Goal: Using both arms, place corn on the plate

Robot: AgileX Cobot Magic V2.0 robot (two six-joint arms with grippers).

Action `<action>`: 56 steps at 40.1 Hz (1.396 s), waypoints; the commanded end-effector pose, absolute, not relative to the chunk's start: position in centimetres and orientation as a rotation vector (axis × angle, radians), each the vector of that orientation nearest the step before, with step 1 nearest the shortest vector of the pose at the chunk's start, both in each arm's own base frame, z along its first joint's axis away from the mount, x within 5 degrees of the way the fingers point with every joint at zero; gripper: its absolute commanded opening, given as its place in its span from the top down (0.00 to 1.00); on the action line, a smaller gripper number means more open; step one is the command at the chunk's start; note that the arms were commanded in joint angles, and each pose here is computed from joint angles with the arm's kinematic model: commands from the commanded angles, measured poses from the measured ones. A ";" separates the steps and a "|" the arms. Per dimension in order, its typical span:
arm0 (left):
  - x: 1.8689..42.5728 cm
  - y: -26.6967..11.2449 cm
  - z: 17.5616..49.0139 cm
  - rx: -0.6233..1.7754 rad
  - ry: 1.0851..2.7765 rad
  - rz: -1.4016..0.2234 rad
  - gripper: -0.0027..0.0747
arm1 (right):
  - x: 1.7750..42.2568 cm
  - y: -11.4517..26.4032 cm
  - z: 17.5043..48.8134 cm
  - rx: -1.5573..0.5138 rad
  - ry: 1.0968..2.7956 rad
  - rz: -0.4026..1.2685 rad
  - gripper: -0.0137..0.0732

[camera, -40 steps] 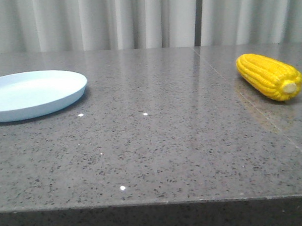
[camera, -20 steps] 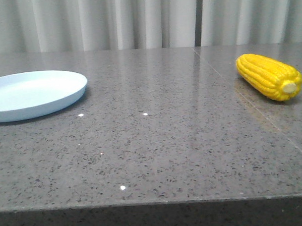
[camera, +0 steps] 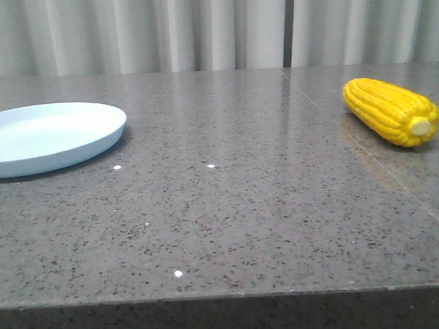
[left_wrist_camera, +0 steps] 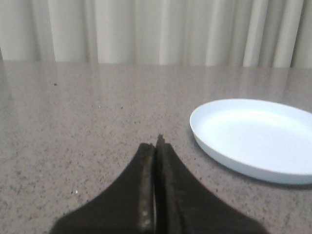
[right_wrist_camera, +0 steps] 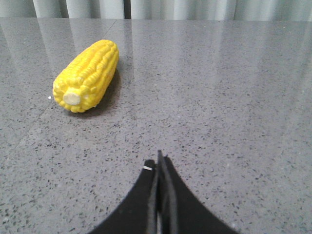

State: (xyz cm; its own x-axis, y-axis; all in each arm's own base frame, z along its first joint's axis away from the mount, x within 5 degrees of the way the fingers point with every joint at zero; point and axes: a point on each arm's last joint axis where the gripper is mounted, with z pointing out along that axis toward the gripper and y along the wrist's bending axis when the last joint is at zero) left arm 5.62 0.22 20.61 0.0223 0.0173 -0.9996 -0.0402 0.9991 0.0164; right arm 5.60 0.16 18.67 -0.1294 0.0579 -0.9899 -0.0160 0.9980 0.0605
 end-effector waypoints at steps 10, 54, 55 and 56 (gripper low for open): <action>4.0 0.2 26.8 -0.018 1.158 0.050 0.99 | 4.0 0.2 26.1 0.046 1.453 0.088 0.92; 8.8 0.5 33.8 0.032 1.533 0.115 0.10 | 8.6 0.3 34.9 0.047 1.630 0.092 0.14; 8.8 0.5 33.8 0.032 1.535 0.115 0.10 | 8.6 0.3 34.9 0.047 1.630 0.092 0.14; 8.9 0.5 33.7 0.032 1.542 0.114 0.10 | 8.6 0.3 34.9 0.047 1.630 0.092 0.14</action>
